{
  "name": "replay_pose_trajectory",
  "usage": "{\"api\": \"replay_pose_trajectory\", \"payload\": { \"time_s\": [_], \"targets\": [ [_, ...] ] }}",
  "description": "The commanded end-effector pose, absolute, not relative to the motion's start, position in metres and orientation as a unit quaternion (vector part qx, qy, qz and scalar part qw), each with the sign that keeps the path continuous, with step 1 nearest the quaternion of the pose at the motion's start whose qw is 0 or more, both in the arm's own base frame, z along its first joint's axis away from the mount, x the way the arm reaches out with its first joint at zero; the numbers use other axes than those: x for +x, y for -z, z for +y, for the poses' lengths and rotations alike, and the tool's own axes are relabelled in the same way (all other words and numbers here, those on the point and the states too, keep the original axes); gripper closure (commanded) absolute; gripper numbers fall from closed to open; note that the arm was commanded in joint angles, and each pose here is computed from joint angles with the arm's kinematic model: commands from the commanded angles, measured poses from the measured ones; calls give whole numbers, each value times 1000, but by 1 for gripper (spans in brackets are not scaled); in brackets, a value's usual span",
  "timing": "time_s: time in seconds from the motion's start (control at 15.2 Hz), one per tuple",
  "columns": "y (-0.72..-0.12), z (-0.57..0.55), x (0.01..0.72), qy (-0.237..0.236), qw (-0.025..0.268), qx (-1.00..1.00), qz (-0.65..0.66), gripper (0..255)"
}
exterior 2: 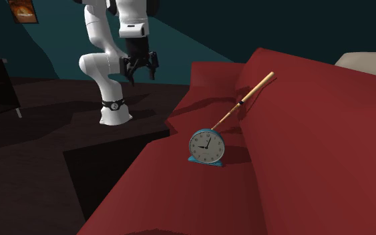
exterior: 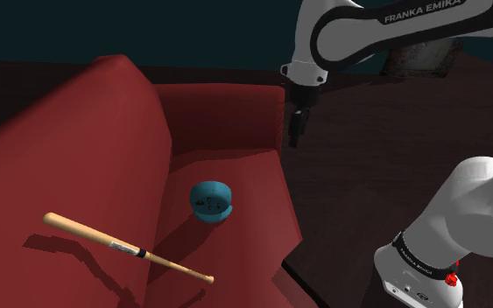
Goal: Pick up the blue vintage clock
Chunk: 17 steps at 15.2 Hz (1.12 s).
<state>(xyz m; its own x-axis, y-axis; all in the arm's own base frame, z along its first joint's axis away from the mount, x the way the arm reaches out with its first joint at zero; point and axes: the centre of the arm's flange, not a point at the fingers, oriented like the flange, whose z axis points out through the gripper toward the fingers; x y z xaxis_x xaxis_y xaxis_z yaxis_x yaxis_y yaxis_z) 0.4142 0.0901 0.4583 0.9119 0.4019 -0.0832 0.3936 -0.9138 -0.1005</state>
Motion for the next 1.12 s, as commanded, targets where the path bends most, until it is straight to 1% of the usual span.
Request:
{"api": "replay_pose_trajectory", "payload": {
  "time_s": [0.0,1.06],
  "targets": [
    [-441,106,428,-48,39,-972,-226,0],
    [-326,254,524,-28,26,-916,-399,0]
  ]
}}
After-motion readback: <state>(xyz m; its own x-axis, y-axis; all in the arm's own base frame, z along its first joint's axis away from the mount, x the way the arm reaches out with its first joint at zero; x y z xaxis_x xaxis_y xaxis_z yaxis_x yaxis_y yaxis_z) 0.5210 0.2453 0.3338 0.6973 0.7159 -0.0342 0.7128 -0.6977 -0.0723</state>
